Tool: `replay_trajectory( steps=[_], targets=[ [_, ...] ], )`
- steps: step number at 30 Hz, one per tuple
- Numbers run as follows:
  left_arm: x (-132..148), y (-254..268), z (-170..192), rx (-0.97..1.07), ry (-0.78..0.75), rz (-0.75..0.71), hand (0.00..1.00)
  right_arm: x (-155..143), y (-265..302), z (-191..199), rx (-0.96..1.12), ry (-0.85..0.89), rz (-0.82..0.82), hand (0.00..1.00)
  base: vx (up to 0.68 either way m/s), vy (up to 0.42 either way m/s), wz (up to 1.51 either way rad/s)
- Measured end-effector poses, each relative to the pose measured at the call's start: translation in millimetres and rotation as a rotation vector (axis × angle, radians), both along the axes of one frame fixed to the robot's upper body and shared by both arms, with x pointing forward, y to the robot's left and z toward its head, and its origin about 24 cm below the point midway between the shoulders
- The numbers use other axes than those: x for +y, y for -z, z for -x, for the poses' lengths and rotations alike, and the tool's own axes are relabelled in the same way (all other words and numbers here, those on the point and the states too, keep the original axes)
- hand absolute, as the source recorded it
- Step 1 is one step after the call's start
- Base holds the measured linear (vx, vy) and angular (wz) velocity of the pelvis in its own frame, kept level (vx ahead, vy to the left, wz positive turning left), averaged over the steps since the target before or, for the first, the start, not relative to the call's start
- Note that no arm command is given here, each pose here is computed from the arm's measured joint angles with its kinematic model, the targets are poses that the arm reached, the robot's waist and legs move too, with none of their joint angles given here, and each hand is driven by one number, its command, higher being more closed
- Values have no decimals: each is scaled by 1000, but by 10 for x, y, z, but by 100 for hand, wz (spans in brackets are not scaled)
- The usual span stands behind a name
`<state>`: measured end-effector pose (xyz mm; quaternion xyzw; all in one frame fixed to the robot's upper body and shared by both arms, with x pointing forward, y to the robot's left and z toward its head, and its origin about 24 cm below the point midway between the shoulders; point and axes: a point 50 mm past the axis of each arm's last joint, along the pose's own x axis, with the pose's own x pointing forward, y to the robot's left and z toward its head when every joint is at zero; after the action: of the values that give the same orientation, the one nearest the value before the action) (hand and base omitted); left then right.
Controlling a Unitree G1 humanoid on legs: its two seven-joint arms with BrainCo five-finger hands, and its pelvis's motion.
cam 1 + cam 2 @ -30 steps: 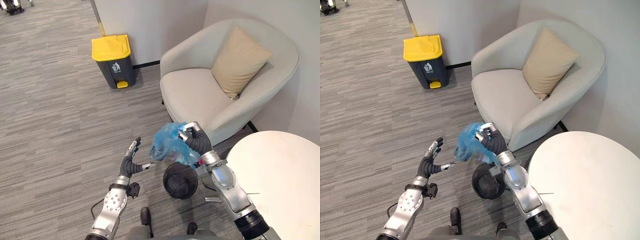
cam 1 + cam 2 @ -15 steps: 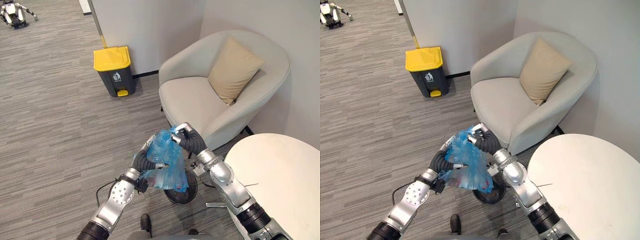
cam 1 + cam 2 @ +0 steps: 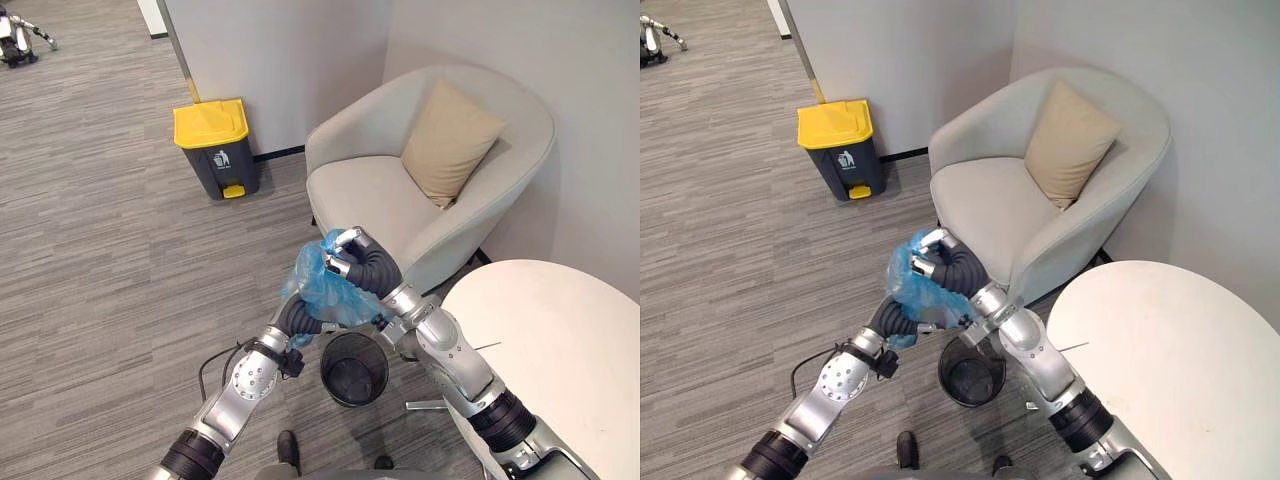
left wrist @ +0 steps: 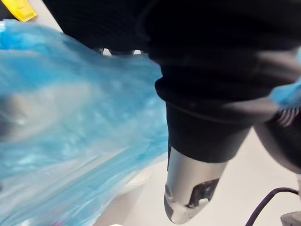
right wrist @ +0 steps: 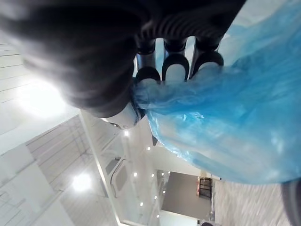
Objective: Gather rubbish on tea table into small bin, then transfer packed bag to large trash can.
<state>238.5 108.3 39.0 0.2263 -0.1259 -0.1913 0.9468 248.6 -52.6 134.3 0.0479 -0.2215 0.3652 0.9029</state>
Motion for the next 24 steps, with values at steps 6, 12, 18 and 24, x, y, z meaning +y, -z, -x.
replay_trajectory(
  steps=[6, 12, 18, 24],
  targets=[
    [-37, -20, -31, 4, -31, 45, 0, 124, -84, 64, 5, -72, -65, 100, 0, 0, 0],
    [-150, 82, -89, 50, -7, 34, 0, 229, -122, 86, -2, -119, -58, 100, 0, 0, 0],
    [-244, 203, -128, 98, 31, -6, 0, 277, -50, 40, 26, -125, -12, 100, 0, 0, 0],
    [-332, 288, -124, 127, 70, -40, 0, 332, -41, 18, 26, -147, 36, 100, 0, 0, 0]
  ],
)
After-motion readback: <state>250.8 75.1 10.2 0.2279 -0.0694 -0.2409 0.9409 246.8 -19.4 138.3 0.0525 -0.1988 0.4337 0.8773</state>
